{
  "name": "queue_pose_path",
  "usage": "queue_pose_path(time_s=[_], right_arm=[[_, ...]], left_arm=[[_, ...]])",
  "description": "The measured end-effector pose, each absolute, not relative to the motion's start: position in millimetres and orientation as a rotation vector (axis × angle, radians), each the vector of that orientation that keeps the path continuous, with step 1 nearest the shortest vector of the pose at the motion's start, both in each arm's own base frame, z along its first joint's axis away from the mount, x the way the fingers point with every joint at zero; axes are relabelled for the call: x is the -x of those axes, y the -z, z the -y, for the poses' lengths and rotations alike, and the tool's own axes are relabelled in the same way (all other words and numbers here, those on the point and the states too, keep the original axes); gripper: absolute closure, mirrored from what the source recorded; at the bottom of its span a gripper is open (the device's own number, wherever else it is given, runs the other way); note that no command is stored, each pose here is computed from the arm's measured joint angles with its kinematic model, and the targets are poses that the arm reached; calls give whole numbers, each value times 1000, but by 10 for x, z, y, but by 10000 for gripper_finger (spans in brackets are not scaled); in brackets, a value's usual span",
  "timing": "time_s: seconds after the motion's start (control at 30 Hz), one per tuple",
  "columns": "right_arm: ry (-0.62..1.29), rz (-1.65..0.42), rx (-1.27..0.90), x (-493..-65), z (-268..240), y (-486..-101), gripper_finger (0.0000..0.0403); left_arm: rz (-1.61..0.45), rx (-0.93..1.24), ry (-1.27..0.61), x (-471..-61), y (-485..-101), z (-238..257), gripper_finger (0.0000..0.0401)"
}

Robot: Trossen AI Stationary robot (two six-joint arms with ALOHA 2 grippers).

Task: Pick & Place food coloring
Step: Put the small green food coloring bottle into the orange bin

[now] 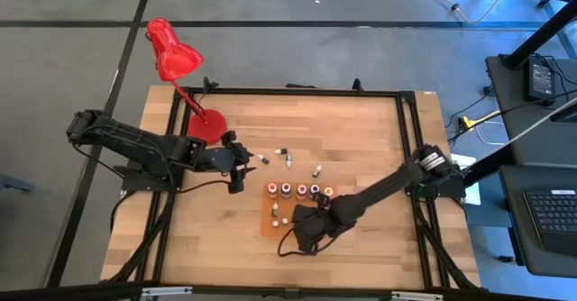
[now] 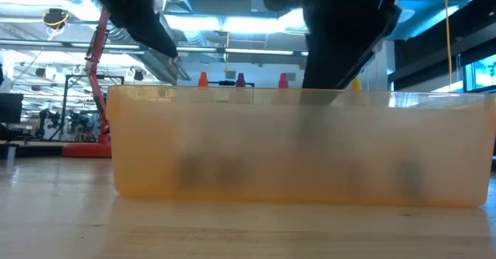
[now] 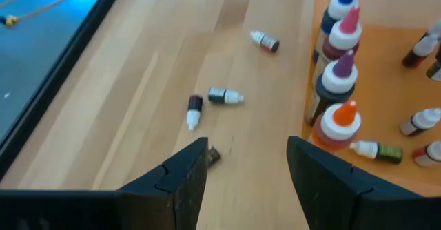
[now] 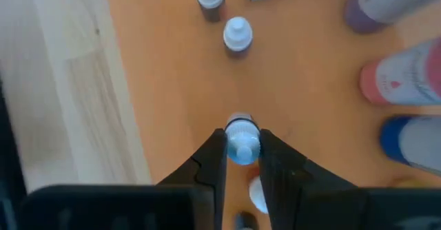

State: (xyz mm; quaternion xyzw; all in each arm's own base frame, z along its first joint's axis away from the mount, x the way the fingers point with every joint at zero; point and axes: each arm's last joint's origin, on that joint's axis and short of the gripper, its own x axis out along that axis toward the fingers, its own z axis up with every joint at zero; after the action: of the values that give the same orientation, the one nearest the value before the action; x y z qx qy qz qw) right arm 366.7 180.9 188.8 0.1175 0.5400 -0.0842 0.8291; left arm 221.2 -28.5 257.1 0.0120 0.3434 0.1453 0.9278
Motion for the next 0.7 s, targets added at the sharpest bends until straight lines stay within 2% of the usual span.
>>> queue_pose_path(time_s=[0.7], right_arm=[[206, -1186, -304, -3655, -1791, -1716, 316]], left_arm=[[-733, -8, -253, -2200, -2553, 299, 208]])
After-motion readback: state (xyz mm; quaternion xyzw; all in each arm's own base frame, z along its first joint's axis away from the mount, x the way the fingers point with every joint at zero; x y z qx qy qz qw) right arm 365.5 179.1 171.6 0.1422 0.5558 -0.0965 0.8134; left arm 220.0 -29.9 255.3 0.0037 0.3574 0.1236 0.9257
